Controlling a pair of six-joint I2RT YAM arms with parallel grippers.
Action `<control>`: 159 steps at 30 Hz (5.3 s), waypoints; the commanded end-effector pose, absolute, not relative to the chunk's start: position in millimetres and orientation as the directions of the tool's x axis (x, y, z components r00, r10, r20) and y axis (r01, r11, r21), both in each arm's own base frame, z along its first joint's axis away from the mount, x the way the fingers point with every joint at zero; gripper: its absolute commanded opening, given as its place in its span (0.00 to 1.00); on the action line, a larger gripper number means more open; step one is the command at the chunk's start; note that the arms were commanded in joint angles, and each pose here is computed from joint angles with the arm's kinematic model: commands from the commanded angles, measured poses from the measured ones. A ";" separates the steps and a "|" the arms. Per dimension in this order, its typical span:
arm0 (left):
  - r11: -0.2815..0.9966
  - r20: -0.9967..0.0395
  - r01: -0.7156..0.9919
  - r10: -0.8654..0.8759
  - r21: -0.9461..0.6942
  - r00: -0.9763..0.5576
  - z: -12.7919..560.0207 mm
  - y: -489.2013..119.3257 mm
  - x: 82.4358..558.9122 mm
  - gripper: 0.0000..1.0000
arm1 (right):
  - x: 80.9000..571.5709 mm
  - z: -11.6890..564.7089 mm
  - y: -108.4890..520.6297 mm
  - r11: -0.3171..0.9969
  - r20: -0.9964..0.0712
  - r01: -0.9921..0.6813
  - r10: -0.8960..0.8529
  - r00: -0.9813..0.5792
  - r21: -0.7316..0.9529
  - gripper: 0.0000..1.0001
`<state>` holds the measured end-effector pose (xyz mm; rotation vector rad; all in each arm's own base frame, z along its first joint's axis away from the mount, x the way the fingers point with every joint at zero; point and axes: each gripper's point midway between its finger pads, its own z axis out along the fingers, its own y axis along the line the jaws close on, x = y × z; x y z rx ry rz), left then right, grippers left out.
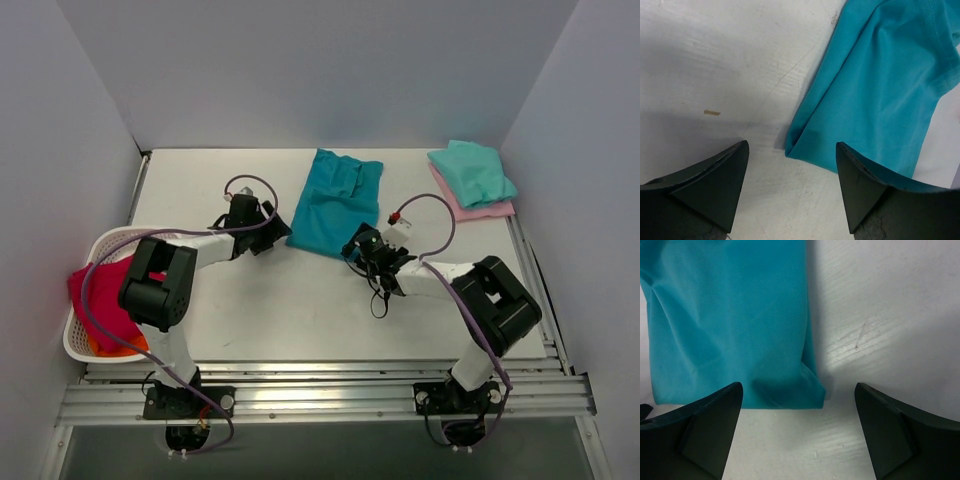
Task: Fold and stack the t-shirts
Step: Fold the folded rectangular tshirt in 1/3 of the way, then grab one side of the 2/3 rectangular tshirt with both arms, then fold the long partially folded tshirt into a neat square, then put the neatly folded tshirt into the corner of the board with the right arm
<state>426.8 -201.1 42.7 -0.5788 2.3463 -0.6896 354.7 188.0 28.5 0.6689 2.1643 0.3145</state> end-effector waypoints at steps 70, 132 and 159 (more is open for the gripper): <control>0.730 -0.449 -0.054 -0.474 -0.681 -0.757 104.2 -259.4 373.0 0.02 | 311.6 65.6 187.7 0.861 -0.677 0.337 0.508 -0.533 0.381 0.00; 0.460 -0.445 0.184 -0.561 -0.869 -0.698 219.0 -228.3 620.6 0.94 | 565.8 151.5 74.3 0.721 -0.746 0.607 0.596 -0.297 0.334 1.00; 0.594 -0.516 0.121 -0.559 -0.795 -0.648 196.2 -195.9 578.8 0.94 | 417.6 73.2 203.3 0.738 -0.613 0.429 0.673 -0.414 0.521 1.00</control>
